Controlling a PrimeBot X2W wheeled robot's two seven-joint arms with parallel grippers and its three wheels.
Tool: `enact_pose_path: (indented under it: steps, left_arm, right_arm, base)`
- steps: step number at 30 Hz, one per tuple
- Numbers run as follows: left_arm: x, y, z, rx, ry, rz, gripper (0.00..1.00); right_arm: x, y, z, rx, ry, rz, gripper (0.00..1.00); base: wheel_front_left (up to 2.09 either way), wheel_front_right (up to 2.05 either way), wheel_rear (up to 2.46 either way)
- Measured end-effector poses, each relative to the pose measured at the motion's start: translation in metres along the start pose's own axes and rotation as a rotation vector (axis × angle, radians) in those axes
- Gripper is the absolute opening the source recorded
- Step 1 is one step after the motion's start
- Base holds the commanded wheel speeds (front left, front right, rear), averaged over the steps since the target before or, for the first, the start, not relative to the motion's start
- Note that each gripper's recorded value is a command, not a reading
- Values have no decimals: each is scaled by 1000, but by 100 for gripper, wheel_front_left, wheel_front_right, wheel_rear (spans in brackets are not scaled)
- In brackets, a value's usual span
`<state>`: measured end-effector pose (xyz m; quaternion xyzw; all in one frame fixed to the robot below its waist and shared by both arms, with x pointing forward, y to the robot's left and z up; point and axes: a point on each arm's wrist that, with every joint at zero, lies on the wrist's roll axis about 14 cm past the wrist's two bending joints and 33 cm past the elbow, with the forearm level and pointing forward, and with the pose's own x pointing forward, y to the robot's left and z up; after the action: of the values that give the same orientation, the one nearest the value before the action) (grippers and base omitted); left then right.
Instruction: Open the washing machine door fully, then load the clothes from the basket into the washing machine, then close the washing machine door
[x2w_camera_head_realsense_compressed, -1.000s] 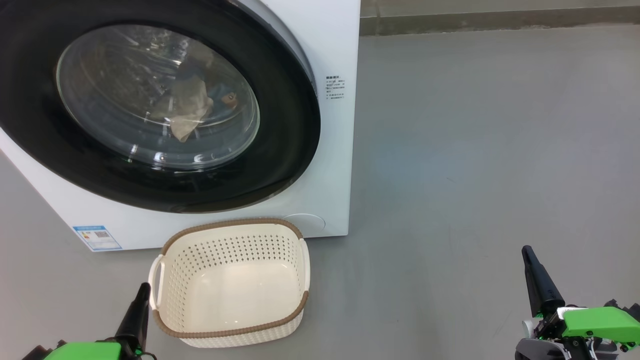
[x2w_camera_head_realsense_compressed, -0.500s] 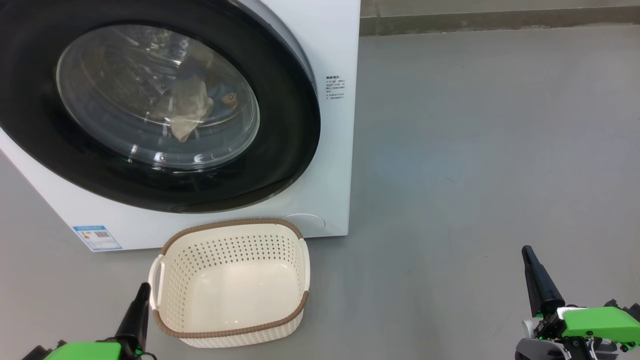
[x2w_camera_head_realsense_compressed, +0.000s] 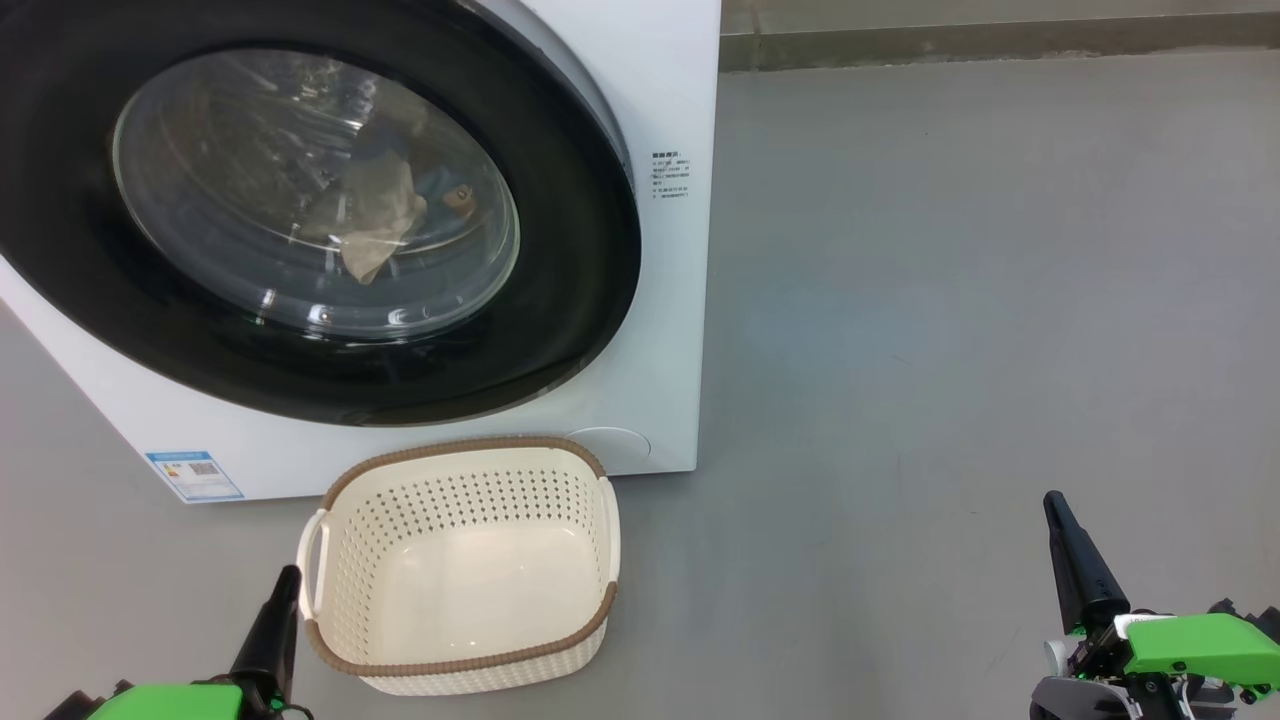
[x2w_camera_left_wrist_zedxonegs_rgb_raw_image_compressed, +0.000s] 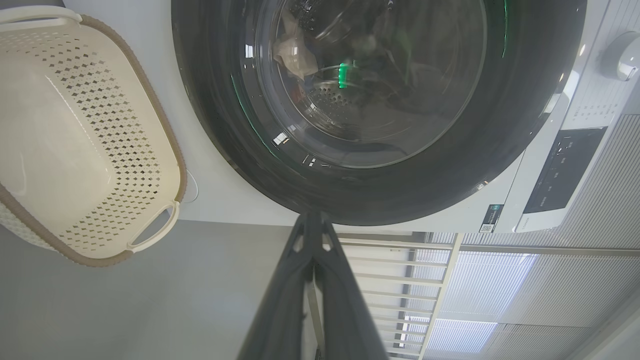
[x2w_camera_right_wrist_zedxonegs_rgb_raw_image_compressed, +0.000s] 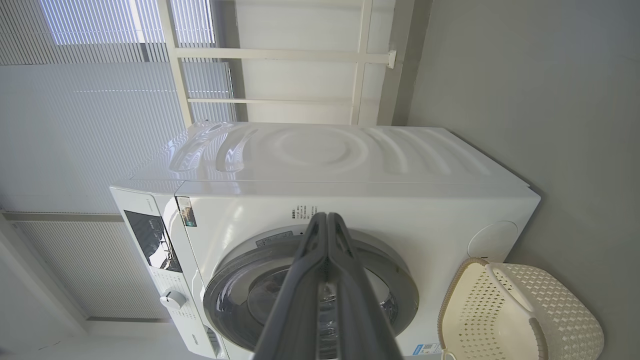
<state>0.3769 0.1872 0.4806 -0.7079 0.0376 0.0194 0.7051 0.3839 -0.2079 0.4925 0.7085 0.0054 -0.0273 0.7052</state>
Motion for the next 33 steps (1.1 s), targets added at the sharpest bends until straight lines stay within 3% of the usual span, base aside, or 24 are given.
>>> enact_pose_path:
  steps: [33]
  left_arm:
    - [0, 0, 0, 0, 0, 0, 0]
  right_arm:
    - [0, 0, 0, 0, 0, 0, 0]
  base:
    - [0, 0, 0]
